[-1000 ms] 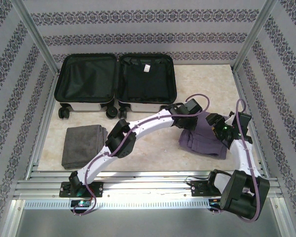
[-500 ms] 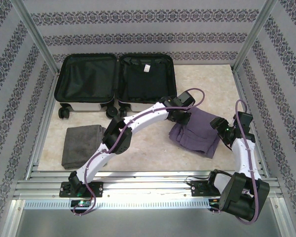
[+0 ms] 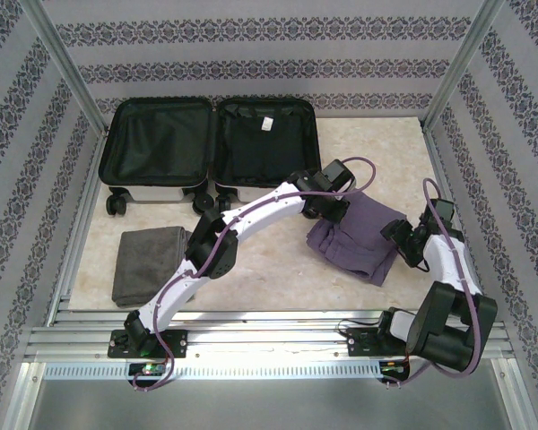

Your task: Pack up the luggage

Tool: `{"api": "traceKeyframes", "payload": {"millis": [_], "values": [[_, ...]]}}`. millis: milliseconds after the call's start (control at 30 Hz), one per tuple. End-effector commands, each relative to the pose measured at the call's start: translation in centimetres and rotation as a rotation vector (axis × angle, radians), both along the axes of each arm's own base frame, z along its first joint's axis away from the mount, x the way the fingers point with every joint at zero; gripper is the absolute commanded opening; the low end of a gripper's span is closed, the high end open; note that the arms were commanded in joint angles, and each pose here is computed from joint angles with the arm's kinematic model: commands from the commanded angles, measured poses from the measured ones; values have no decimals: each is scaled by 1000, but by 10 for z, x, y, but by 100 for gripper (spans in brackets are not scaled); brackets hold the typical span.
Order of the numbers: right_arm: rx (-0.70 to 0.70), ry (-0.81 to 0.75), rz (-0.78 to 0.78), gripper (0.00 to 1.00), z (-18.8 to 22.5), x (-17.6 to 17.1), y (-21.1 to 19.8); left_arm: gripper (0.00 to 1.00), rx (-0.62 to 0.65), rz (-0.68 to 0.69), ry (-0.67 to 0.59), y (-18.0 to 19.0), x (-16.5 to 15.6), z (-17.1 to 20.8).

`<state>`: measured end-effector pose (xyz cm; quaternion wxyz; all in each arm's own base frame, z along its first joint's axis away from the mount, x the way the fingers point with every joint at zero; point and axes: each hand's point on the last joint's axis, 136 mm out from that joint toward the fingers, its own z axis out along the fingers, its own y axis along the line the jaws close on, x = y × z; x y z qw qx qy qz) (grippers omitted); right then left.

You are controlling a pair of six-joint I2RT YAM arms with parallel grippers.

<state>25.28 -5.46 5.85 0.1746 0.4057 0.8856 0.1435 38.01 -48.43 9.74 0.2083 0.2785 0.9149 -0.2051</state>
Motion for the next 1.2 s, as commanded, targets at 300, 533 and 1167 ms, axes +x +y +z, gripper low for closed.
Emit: {"api": "traceKeyframes", "payload": {"millis": [300,533,1167], "values": [[16,99,30,73,-21,-1,-4,0,-117,-27,-61,-15,11,38],[47,120,41,72,-32,3,-1,0,-131,-17,-42,-17,10,35],[147,46,87,18,-29,17,17,0,-197,-13,-64,-29,17,43]]}}
